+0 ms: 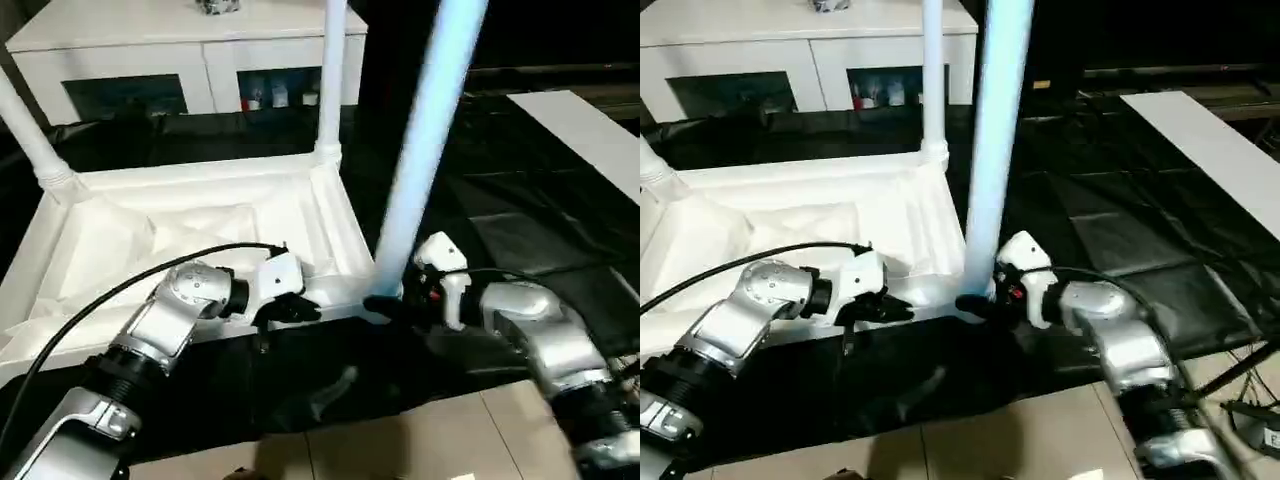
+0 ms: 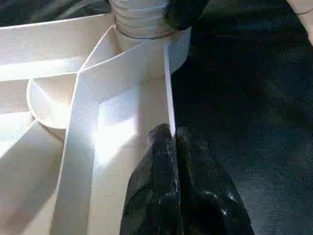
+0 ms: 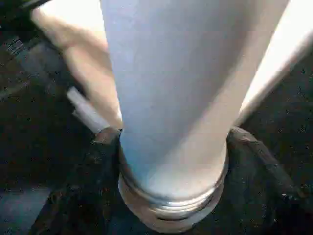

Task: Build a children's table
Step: Rotate leg to tighten

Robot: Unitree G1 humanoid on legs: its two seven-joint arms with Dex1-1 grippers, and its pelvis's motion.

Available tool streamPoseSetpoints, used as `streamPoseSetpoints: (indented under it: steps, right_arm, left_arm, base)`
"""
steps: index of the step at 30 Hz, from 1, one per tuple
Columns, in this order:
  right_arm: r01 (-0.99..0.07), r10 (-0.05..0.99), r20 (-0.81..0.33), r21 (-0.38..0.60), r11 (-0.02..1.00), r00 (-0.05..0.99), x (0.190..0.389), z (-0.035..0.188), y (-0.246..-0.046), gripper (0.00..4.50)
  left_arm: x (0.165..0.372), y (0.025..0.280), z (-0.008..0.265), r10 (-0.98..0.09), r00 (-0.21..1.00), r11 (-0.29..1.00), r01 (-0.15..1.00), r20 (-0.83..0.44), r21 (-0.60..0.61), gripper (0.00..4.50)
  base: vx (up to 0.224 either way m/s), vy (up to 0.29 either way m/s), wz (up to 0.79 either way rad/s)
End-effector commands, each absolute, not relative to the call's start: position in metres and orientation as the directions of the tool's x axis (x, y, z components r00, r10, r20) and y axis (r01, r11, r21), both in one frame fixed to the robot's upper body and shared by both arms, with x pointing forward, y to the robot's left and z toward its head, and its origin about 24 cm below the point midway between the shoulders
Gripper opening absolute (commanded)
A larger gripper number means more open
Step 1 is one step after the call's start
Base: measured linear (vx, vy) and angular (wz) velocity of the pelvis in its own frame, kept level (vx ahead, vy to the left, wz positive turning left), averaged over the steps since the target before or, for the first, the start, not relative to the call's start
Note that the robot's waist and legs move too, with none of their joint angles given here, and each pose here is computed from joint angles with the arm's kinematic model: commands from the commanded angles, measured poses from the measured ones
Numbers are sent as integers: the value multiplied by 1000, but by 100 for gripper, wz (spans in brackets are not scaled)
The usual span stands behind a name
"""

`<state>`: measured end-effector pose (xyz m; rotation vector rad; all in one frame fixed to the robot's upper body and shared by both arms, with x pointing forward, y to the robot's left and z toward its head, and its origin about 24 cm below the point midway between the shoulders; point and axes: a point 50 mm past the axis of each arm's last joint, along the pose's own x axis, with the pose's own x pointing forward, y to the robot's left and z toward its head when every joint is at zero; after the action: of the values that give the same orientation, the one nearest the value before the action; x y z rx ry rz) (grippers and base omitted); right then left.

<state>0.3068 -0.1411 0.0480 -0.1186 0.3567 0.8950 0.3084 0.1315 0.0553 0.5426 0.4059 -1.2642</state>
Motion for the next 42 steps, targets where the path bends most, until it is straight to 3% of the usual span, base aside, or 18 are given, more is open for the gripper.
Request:
streamPoseSetpoints:
  steps: [1, 4, 8, 10, 14, 16, 20, 21, 23, 25, 26, 32, 35, 38, 39, 42]
  right_arm:
    - [-623, 597, -366, 59, 780, 714, 321, 44, -150, 271]
    - [-382, 400, -391, 127, 915, 829, 331, 29, -132, 270]
    - [-321, 345, -396, 128, 938, 851, 335, 26, -118, 270]
    - [-237, 267, -398, 124, 964, 877, 341, 25, -101, 270]
    - [-189, 210, -391, 92, 978, 896, 346, 27, -86, 270]
    - [-235, 263, -373, 120, 965, 890, 347, 30, -74, 270]
    - [-339, 371, -327, 153, 928, 869, 344, 35, -68, 270]
    - [-344, 376, -320, 154, 926, 869, 344, 36, -69, 305]
    - [-363, 381, -278, 115, 925, 882, 344, 40, -77, 340]
    - [-372, 382, -248, 87, 924, 890, 344, 44, -85, 346]
    - [-383, 390, -235, 78, 920, 890, 343, 46, -89, 375]
    - [-490, 487, -197, 37, 871, 851, 334, 63, -119, 413]
    - [-583, 566, -224, -11, 812, 793, 324, 69, -139, 442]
    - [-659, 632, -255, -33, 751, 732, 316, 73, -152, 442]
    - [-736, 692, -298, -58, 674, 657, 307, 76, -161, 442]
    - [-785, 719, -348, -92, 612, 602, 299, 77, -169, 442]
  left_arm:
    - [310, 119, 52, -773, 273, 215, 962, -573, 168, 0]
    - [321, 99, 48, -749, 402, 354, 915, -526, 195, 0]
    - [327, 89, 47, -721, 466, 423, 882, -513, 207, 0]
    - [334, 77, 48, -683, 544, 503, 834, -487, 226, 0]
    - [338, 68, 49, -655, 583, 529, 808, -481, 259, 0]
    - [339, 65, 51, -658, 585, 521, 808, -474, 273, 0]
    - [338, 70, 52, -673, 568, 495, 822, -474, 282, 0]
    - [338, 70, 52, -674, 566, 491, 823, -475, 283, 0]
    - [335, 74, 51, -687, 547, 466, 837, -478, 287, 0]
    - [333, 78, 51, -697, 533, 450, 846, -480, 286, 0]
    - [332, 80, 50, -699, 528, 443, 849, -482, 287, 0]
    - [323, 96, 50, -727, 473, 383, 881, -497, 278, 0]
    - [317, 106, 49, -745, 422, 332, 907, -517, 261, 0]
    - [311, 113, 49, -768, 360, 270, 932, -529, 242, 0]
    - [305, 120, 49, -781, 299, 208, 952, -549, 224, 0]
    - [300, 126, 49, -787, 244, 150, 967, -567, 208, 0]
  base:
    - [0, 0, 0]
    - [0, 0, 0]
    - [0, 0, 0]
    - [0, 0, 0]
    - [0, 0, 0]
    - [0, 0, 0]
    - [0, 0, 0]
    - [0, 0, 0]
    - [0, 0, 0]
    - [0, 0, 0]
    - [0, 0, 0]
    - [0, 0, 0]
    - [0, 0, 0]
    - [0, 0, 0]
    - [0, 0, 0]
    - [0, 0, 0]
